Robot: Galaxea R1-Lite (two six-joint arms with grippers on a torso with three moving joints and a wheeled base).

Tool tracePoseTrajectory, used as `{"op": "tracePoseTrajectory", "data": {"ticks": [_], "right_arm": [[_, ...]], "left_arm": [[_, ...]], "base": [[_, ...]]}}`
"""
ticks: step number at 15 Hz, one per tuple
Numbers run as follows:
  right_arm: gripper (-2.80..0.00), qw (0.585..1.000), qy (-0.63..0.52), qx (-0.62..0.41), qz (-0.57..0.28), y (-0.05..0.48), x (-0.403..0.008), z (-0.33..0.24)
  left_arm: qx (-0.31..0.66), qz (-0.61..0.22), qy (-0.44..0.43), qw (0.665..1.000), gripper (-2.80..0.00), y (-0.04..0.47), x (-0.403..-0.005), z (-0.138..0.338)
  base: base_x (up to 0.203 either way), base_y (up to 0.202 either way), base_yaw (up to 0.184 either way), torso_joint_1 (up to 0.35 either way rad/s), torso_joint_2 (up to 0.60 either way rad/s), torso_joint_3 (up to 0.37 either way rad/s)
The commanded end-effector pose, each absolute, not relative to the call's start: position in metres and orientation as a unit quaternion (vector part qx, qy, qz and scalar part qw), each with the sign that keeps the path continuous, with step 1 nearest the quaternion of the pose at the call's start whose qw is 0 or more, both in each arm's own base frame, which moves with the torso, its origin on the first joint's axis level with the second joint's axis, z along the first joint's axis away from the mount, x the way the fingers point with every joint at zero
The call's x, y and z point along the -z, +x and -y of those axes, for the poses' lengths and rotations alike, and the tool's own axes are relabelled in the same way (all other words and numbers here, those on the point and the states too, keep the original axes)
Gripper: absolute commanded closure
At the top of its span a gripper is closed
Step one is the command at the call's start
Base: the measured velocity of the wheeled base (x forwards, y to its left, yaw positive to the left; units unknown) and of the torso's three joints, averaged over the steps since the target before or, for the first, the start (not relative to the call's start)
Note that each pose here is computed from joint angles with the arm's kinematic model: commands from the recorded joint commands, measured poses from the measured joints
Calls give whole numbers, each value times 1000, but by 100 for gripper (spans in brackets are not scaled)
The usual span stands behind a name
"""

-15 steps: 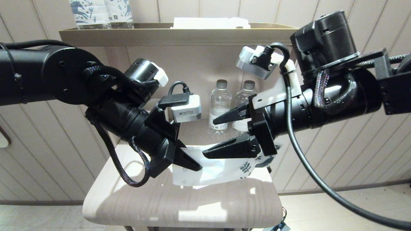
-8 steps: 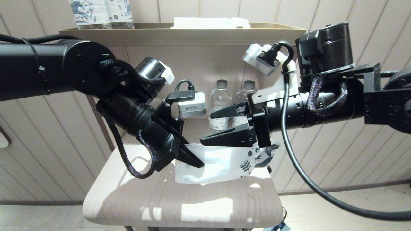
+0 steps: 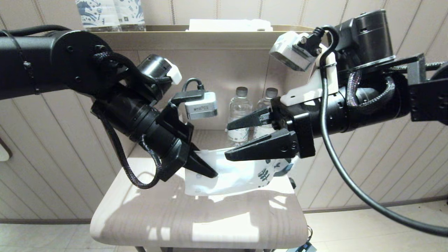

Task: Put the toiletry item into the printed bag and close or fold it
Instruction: Hand it to the other hand

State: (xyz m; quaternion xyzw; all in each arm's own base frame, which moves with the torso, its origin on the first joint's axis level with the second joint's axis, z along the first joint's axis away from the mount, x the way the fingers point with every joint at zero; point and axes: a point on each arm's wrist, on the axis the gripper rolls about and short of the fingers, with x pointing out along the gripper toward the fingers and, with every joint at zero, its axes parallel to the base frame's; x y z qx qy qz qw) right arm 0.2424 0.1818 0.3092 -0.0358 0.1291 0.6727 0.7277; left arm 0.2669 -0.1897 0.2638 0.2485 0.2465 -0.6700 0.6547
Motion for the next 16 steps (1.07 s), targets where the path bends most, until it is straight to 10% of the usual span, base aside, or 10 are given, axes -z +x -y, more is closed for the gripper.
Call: {"op": "tracePoseTrajectory", "data": {"ticks": [1, 16], "right_arm": [[-280, 723, -33, -675, -140, 246, -303, -185], [-280, 723, -35, -679, -122, 250, -297, -187]], "left_arm": [[673, -236, 232, 661, 0, 267, -271, 179], [702, -229, 187, 647, 0, 265, -270, 182]], "base": [[0, 0, 0, 0, 0, 0], [0, 0, 0, 0, 0, 0]]}}
